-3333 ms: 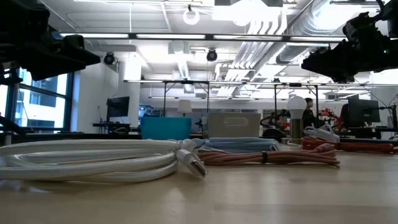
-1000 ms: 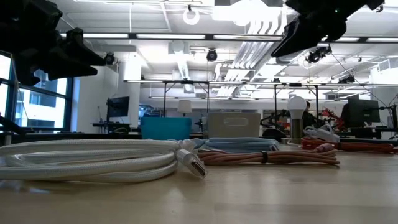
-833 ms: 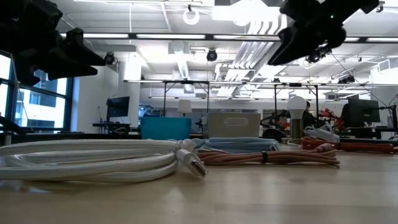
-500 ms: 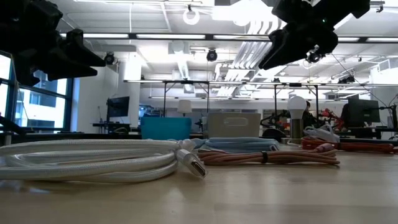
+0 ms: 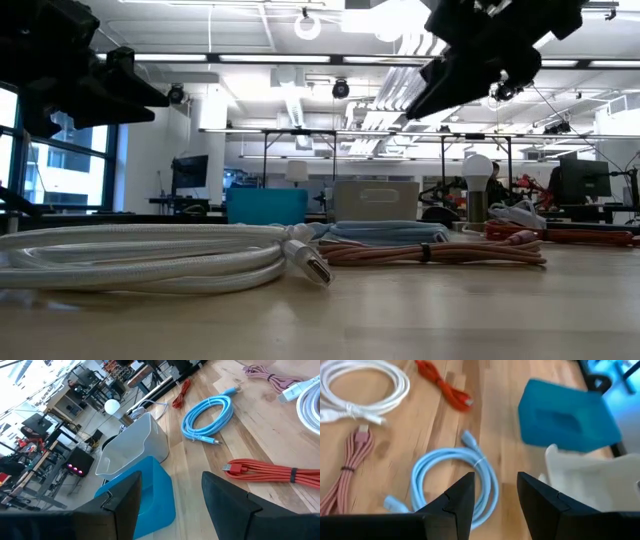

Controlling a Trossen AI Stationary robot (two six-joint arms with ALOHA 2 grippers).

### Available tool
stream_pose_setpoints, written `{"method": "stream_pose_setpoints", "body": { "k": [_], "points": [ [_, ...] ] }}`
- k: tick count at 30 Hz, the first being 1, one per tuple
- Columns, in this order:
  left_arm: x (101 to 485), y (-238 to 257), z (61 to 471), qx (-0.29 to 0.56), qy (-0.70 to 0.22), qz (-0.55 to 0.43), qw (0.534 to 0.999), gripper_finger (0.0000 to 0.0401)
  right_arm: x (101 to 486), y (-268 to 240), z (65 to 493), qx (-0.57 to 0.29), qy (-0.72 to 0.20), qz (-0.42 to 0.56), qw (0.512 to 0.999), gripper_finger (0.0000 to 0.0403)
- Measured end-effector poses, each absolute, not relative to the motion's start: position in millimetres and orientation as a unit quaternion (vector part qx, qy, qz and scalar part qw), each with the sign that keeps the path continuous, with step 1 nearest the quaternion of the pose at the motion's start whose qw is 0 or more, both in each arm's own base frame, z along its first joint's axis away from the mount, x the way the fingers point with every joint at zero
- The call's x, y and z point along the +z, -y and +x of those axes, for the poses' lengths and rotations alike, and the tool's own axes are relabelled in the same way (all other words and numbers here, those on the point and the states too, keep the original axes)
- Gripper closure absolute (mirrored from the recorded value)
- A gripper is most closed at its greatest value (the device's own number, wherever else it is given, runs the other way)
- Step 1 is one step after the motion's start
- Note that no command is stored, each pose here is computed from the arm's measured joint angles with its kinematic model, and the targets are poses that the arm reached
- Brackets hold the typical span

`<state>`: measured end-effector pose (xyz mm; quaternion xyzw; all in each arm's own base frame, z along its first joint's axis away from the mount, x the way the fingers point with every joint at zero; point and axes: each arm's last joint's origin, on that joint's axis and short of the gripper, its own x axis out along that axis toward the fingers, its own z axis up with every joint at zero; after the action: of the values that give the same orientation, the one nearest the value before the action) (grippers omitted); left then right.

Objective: Pick & Place USB Port
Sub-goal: Put the blue HDMI cable into the blue bin

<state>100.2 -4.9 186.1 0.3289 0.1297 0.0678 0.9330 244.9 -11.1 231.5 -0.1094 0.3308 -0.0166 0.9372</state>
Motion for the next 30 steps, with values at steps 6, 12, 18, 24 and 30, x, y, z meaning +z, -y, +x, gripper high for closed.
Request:
{"method": "stream_pose_setpoints", "body": {
  "k": [6, 12, 18, 24, 30],
  "points": [
    [186.0, 5.0, 100.2, 0.066, -0.13, 0.329, 0.933, 0.0199, 212.5, 11.0, 254.8, -0.011, -0.367, -0.09, 0.926, 0.0263],
    [185.7, 5.0, 100.1, 0.066, -0.131, 0.329, 0.933, 0.0199, 201.9, 11.4, 266.2, -0.024, -0.364, -0.059, 0.929, 0.0263],
    [185.6, 5.0, 100.1, 0.066, -0.132, 0.328, 0.933, 0.0199, 192.9, 12.1, 272.2, -0.032, -0.372, -0.055, 0.926, 0.0246],
    [183.3, 5.2, 99.6, 0.059, -0.141, 0.319, 0.935, 0.0199, 182.2, 9.3, 276.6, -0.077, -0.387, -0.069, 0.916, 0.0206],
    [182.7, 5.2, 99.5, 0.058, -0.144, 0.318, 0.935, 0.0199, 184.2, -6.8, 281.7, -0.07, -0.361, -0.117, 0.922, 0.0178]
  ]
}}
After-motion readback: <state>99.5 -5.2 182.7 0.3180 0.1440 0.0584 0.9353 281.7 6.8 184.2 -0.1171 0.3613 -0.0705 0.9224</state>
